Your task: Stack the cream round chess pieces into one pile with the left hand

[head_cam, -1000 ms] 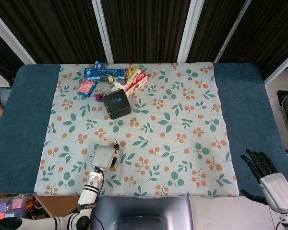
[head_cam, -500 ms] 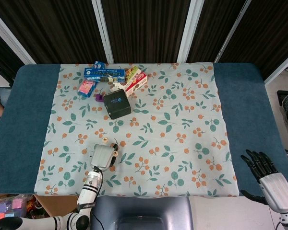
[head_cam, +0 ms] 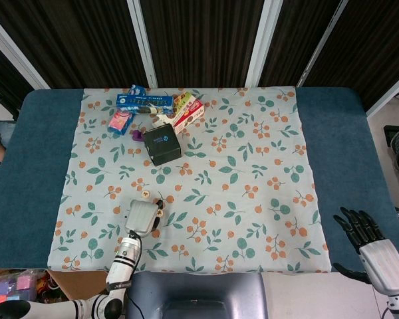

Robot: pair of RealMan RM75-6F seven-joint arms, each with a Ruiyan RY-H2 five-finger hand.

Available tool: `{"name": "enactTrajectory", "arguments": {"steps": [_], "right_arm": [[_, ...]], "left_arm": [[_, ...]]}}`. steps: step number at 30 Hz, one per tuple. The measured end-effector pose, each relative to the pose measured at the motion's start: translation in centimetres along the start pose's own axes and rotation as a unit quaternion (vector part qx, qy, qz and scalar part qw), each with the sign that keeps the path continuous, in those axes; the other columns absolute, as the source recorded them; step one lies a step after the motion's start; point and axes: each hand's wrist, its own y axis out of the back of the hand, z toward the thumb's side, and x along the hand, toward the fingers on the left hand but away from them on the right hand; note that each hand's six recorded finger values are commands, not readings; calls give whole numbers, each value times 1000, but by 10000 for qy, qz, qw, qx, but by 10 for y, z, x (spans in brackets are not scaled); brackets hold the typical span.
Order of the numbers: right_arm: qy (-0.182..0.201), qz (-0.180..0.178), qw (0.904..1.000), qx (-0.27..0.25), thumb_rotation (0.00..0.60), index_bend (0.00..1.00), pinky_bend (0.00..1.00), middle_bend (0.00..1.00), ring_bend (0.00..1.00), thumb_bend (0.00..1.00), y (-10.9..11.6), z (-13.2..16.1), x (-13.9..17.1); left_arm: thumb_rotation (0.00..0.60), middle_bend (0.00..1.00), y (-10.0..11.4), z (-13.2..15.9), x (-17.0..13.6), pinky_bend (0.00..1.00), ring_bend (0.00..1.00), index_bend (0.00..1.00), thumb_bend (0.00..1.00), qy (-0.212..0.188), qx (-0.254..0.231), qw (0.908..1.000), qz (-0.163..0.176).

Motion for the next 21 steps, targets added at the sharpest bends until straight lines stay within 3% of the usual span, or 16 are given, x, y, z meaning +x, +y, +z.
{"name": "enactTrajectory", "arguments": {"steps": [9, 14, 21], "right_arm": [[11, 15, 10000, 14, 600, 0, 0, 0, 0, 143, -1, 1, 1], [11, 13, 10000, 17, 600, 0, 0, 0, 0, 143, -1, 1, 1], [19, 26, 10000, 39, 600, 0, 0, 0, 0, 143, -2, 2, 0]], "left_arm": [[600, 1000, 27, 2, -15, 1000, 1000, 507, 390, -196, -239, 9992, 245], [600, 1000, 44, -15, -23, 1000, 1000, 508, 390, -116, -331, 9989, 317], [600, 1000, 38, -38, -28, 1000, 1000, 508, 391, 82, -296, 9994, 125]]}}
